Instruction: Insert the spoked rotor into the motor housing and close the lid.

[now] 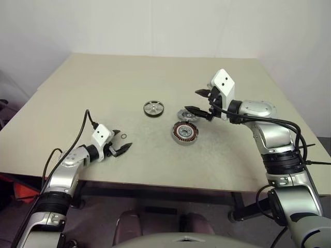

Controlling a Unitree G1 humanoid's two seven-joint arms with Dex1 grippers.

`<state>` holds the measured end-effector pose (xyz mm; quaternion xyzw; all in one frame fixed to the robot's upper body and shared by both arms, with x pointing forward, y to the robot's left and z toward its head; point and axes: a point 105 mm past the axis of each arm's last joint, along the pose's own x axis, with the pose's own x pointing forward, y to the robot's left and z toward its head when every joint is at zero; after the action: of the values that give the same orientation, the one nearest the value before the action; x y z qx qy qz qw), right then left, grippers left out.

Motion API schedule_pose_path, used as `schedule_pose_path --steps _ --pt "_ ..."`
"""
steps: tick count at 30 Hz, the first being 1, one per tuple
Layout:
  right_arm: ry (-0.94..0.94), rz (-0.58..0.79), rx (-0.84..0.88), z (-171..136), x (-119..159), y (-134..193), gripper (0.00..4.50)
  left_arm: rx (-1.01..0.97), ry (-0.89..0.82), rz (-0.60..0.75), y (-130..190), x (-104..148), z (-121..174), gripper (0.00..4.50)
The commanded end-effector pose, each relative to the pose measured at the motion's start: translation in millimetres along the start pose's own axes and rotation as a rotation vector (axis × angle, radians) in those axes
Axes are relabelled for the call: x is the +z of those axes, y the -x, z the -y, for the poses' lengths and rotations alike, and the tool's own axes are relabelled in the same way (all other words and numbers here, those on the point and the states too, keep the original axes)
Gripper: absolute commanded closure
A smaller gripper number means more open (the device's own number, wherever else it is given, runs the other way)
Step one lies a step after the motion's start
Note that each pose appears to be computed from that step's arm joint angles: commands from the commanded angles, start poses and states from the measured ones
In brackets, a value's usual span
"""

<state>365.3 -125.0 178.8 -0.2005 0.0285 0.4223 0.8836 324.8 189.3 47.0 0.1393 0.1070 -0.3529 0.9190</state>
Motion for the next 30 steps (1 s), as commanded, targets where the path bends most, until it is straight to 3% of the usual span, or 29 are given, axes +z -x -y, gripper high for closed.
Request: schedule_pose_path --steps 1,5,8,12,22,30 --pt "0.044 0.051 -0.024 7 19 1 0.63 0.01 -0.021 -0.031 -4 -1 0 0.3" --pt "0.044 0.054 -0.031 8 20 0 0.63 0.019 -0.011 -0.038 -4 -2 0 0.3" --pt "0.044 0.052 -0.039 11 20 1 0.6 0.026 -0.004 -0.04 -1 -3 -1 0.88" --pt "0.045 0.052 -0.05 14 19 1 0.6 0.038 -0.006 -0.045 0 -3 -3 2.14" --pt "0.05 0.049 -0.063 20 18 0 0.6 0.068 0.007 -0.011 -1 4 -7 2.14" --pt "0.057 0.047 -0.058 20 17 -1 0.6 0.202 0.026 0.03 2 11 -31 2.14"
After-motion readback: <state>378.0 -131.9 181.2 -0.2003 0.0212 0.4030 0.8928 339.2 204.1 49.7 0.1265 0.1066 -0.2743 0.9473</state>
